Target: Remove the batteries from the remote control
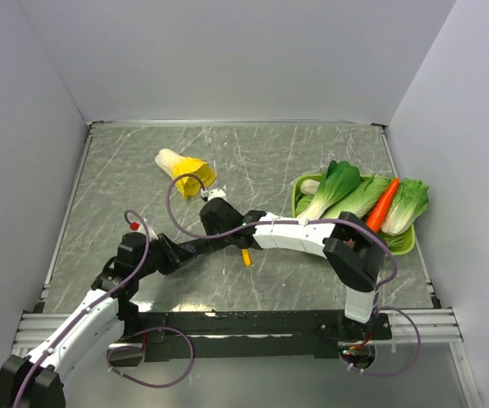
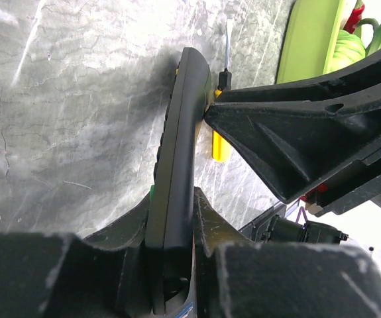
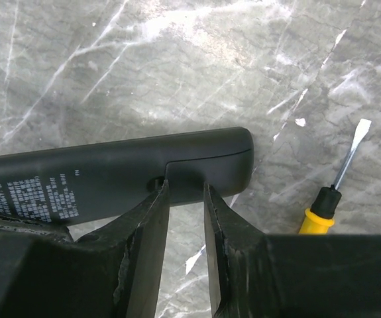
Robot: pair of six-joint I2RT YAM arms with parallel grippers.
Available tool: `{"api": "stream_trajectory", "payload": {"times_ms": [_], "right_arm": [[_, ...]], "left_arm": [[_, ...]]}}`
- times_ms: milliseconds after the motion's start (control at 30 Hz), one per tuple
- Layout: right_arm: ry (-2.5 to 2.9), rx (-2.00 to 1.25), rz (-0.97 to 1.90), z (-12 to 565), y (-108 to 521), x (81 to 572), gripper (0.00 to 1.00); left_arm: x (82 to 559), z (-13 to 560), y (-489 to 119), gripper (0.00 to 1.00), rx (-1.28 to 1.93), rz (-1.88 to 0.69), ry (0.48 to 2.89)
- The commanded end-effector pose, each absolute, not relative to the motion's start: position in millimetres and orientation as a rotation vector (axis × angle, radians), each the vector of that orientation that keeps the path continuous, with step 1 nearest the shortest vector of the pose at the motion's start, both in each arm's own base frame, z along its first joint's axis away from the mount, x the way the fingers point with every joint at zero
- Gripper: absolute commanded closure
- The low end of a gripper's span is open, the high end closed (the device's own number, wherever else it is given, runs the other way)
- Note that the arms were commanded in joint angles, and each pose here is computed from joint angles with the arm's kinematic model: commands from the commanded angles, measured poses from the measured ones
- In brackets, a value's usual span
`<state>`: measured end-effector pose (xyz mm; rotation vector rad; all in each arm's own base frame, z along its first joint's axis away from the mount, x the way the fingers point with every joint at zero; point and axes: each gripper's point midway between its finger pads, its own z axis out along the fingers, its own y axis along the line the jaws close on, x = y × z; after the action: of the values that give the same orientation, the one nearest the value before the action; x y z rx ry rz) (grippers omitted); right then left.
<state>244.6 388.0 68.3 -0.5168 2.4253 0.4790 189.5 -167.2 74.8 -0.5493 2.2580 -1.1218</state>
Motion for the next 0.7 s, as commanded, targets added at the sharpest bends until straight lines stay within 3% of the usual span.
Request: {"api": "stream_trajectory", "payload": {"times_ms": [0,667], "right_arm": [[2.327,-0.456,0.626,111,408,254,0.64],[2.371,-0.457,0.539,85,395,253,0.66]], "left_arm": [[183,68,-167,0.99,-0.548,-1.105,2.315],[183,69,-167,0.99,-0.548,-1.105,2.315]]}}
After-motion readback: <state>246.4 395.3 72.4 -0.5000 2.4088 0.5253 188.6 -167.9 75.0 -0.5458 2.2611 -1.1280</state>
